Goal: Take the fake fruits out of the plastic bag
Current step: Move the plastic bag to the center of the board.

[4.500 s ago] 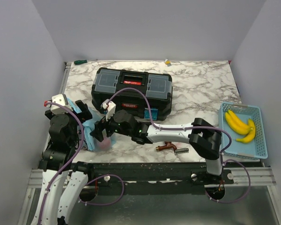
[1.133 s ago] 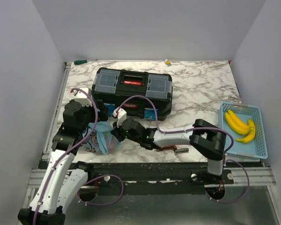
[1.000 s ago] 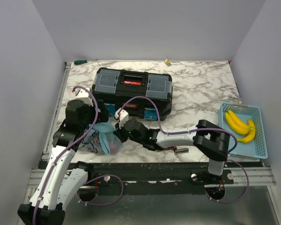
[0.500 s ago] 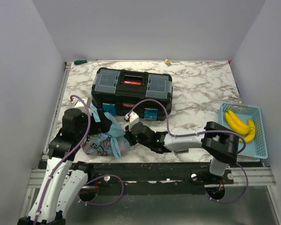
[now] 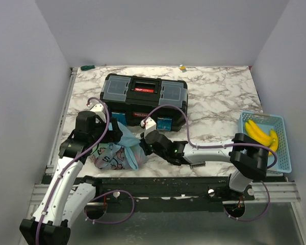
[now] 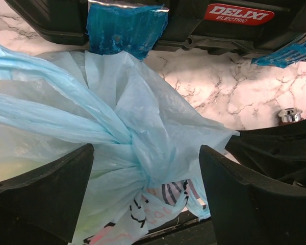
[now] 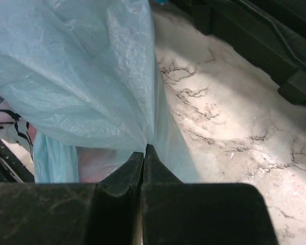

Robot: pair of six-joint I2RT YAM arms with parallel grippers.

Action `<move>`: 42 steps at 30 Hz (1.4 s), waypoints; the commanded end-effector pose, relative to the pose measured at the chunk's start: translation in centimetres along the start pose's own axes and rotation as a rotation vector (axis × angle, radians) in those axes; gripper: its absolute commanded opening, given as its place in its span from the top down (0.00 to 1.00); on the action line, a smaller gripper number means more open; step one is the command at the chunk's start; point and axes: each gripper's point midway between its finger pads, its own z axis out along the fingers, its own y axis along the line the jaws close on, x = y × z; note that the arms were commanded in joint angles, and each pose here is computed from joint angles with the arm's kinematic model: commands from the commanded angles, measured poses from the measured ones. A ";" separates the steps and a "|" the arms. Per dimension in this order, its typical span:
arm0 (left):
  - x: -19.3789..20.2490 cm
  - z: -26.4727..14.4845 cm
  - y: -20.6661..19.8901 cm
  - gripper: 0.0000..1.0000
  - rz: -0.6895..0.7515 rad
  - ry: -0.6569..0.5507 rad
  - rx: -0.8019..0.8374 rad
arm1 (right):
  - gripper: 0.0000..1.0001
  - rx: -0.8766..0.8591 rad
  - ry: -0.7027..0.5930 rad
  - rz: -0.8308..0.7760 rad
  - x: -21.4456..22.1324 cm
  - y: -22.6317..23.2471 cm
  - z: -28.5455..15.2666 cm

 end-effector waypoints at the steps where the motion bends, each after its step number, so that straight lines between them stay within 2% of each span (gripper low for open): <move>1: -0.6 0.4 0.0 0.18 0.066 -0.031 0.011 | 0.99 0.082 -0.019 0.018 -0.2 -2.2 -0.3; 7: -1.3 -0.7 -0.1 0.18 0.088 -0.117 0.015 | 0.99 0.113 -0.042 0.043 -1.3 -3.1 -0.5; 15: -1.2 0.2 0.5 0.26 0.091 -0.081 -0.012 | 0.99 0.126 -0.040 0.063 -1.7 -4.1 -0.3; 21: -1.0 0.6 1.0 0.22 0.096 -0.063 -0.035 | 0.98 0.131 -0.039 0.040 -1.3 -4.4 -0.2; 23: -0.9 0.8 0.7 0.17 0.103 -0.053 -0.018 | 0.96 0.123 -0.050 0.047 -1.1 -4.4 -0.4; 26: -0.5 1.0 -0.1 0.15 0.127 -0.044 0.026 | 0.96 0.109 -0.059 0.066 -0.8 -4.5 -0.6; 30: -0.2 0.8 -1.3 0.14 0.172 -0.049 0.058 | 0.98 0.099 -0.068 0.023 -1.3 -5.1 -1.3; 33: 0.1 0.5 -3.0 0.17 0.211 -0.063 0.123 | 0.99 0.070 -0.074 0.042 -1.9 -5.9 -1.8; 36: 0.7 0.0 -4.6 0.07 0.247 -0.069 0.185 | 0.99 0.050 -0.064 0.061 -2.5 -6.9 -2.0; 38: 1.0 -0.2 -5.2 0.06 0.250 -0.075 0.203 | 0.99 0.034 -0.067 0.063 -3.5 -7.0 -1.8; 39: 1.1 -0.2 -5.0 0.06 0.250 -0.071 0.187 | 0.99 0.030 -0.068 0.073 -3.8 -7.1 -1.7; 40: 1.2 -0.2 -4.7 0.11 0.249 -0.064 0.167 | 0.99 0.024 -0.070 0.075 -4.3 -7.1 -1.4; 42: 1.6 -0.2 -4.3 0.28 0.239 -0.036 0.133 | 0.99 0.050 -0.055 0.092 -5.0 -7.3 -1.3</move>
